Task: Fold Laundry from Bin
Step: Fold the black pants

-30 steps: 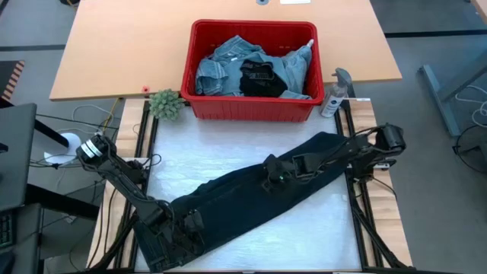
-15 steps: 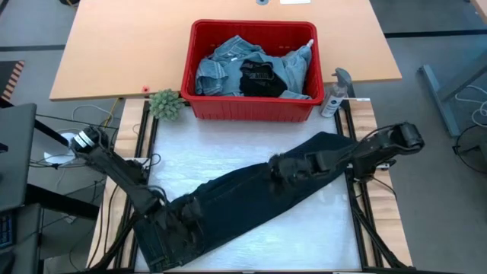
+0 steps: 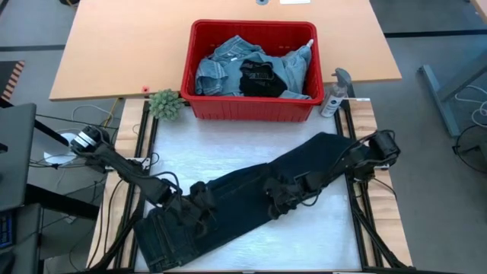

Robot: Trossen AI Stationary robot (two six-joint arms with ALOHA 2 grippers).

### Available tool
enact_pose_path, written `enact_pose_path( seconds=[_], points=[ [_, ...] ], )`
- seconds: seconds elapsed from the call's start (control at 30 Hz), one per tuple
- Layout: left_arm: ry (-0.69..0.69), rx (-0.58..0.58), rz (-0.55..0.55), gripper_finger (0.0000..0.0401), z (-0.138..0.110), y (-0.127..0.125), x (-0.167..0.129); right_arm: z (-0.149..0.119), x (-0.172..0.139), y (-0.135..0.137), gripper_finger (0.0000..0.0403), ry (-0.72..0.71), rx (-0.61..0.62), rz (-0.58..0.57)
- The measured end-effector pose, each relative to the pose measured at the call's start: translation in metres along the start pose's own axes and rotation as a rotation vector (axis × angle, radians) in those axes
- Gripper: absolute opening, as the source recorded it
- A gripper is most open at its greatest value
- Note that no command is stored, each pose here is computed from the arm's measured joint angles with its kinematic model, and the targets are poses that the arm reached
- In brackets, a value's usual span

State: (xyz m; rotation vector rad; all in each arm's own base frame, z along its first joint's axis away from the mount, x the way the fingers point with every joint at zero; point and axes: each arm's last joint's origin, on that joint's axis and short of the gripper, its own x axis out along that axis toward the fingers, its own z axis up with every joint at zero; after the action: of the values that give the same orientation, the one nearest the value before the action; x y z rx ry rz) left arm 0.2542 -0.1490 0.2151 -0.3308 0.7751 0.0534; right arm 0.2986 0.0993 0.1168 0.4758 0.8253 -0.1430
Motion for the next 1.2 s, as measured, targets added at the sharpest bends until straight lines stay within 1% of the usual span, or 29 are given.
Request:
enact_pose_path(
  seconds=[0.07, 0.17, 0.23, 0.33, 0.43, 0.47, 0.53, 0.67, 0.77, 0.87, 0.97, 1.03, 1.1, 1.2],
  points=[
    [0.015, -0.001, -0.026, 0.0004, -0.007, 0.003, 0.006, 0.001, 0.002, 0.001, 0.0019, -0.012, 0.02, 0.012],
    [0.043, -0.004, -0.025, 0.0004, -0.018, 0.012, 0.012, 0.007, -0.003, 0.0, 0.0038, -0.037, 0.04, 0.023],
    [0.059, -0.019, -0.02, 0.0004, -0.026, 0.017, 0.015, 0.015, -0.014, 0.0, 0.0052, -0.066, 0.047, 0.03],
    [0.082, -0.035, -0.027, 0.0004, -0.037, 0.024, 0.019, 0.036, -0.042, 0.003, 0.0061, -0.168, 0.034, 0.066],
    [0.09, -0.057, -0.027, 0.0004, -0.049, 0.031, 0.022, 0.046, -0.067, 0.001, 0.0063, -0.244, 0.021, 0.007],
    [0.094, -0.066, -0.022, 0.0004, -0.052, 0.034, 0.023, 0.047, -0.073, -0.001, 0.0063, -0.25, 0.009, -0.024],
    [0.094, -0.085, -0.015, 0.0004, -0.056, 0.037, 0.024, 0.045, -0.079, -0.008, 0.0058, -0.214, -0.013, -0.085],
    [0.097, -0.113, 0.013, 0.0004, -0.062, 0.043, 0.026, 0.035, -0.07, -0.025, 0.0034, -0.094, -0.017, -0.22],
    [0.097, -0.117, 0.024, 0.0004, -0.064, 0.045, 0.026, 0.036, -0.057, -0.034, 0.0019, -0.07, -0.002, -0.262],
    [0.101, -0.115, 0.037, 0.0004, -0.065, 0.046, 0.026, 0.032, -0.04, -0.045, 0.0017, -0.015, 0.022, -0.311],
    [0.098, -0.115, 0.04, 0.0004, -0.065, 0.046, 0.026, 0.027, -0.025, -0.055, 0.0031, 0.038, 0.063, -0.335],
    [0.099, -0.115, 0.042, 0.0004, -0.065, 0.046, 0.026, 0.028, -0.02, -0.058, 0.0038, 0.048, 0.081, -0.336],
    [0.1, -0.115, 0.043, 0.0004, -0.065, 0.047, 0.026, 0.029, -0.021, -0.06, 0.0038, 0.046, 0.071, -0.334],
    [0.097, -0.114, 0.048, 0.0004, -0.065, 0.047, 0.026, 0.036, -0.032, -0.06, 0.0026, 0.033, 0.049, -0.307]
  ],
)
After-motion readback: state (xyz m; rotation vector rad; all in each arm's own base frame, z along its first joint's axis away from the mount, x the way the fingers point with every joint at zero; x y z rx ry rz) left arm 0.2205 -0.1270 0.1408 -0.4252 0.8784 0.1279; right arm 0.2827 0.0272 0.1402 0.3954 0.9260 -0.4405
